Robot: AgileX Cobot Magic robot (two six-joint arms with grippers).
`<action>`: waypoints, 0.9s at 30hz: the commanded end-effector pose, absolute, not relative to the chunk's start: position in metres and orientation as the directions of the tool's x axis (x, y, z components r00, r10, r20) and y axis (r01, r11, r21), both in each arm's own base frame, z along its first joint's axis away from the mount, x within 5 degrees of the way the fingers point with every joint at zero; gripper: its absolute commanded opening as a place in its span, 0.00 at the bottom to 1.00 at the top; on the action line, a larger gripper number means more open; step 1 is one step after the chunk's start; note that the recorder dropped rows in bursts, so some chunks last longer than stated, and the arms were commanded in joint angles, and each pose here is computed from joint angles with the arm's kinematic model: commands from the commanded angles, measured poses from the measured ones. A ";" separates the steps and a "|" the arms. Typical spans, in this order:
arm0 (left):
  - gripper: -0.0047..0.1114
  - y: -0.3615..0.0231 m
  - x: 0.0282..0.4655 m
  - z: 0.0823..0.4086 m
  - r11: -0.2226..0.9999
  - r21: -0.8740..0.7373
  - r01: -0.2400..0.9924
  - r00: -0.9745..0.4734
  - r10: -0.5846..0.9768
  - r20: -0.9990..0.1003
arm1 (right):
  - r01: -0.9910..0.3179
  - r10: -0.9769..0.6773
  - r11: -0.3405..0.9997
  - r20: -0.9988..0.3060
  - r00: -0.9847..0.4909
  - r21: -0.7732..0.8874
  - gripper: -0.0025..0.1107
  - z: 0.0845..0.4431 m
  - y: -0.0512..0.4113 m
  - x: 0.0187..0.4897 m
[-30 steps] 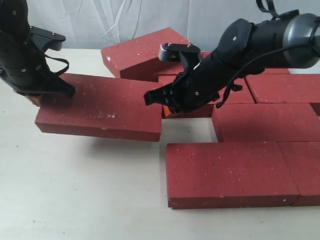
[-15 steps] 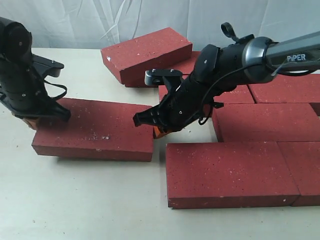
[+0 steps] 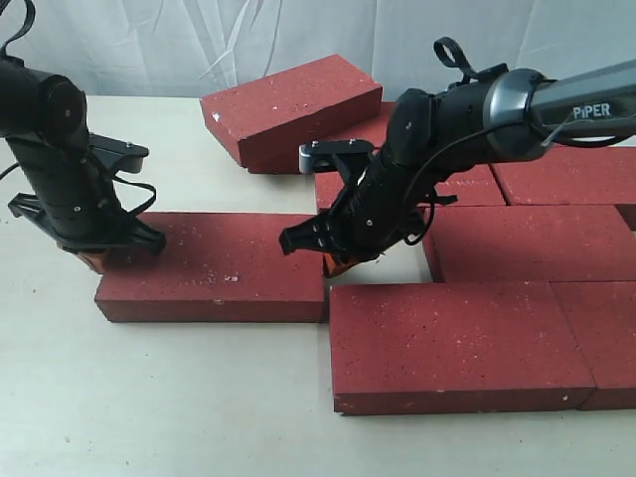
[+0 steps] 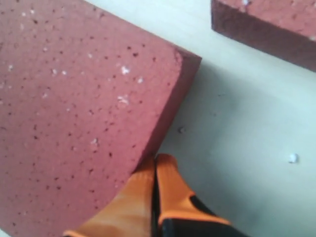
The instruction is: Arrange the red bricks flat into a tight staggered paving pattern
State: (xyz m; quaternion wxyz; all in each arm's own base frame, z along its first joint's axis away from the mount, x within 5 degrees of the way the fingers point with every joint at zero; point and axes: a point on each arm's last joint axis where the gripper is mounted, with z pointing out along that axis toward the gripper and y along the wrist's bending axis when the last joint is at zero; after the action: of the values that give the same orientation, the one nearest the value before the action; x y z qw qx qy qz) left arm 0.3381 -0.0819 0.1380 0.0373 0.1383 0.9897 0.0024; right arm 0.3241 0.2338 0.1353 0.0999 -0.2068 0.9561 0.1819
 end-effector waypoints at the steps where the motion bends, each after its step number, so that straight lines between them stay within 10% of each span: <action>1: 0.04 -0.102 0.336 0.138 0.971 -0.093 0.222 -0.972 0.212 -0.104 | -0.333 -0.207 0.858 -0.331 -0.921 0.391 0.01 0.155 0.237 0.335; 27: 0.04 -0.092 0.335 0.138 0.956 0.013 0.292 -0.953 0.292 -0.075 | -0.318 -0.161 0.874 -0.399 -0.903 0.367 0.01 0.192 0.213 0.343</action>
State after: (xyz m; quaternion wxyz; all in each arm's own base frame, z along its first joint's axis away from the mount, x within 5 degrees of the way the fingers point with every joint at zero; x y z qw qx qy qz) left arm 0.3377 -0.0830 0.1381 0.0373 0.1519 0.9876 0.0145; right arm 0.3421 0.2118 0.1878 0.1718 -0.1312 0.9535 0.2101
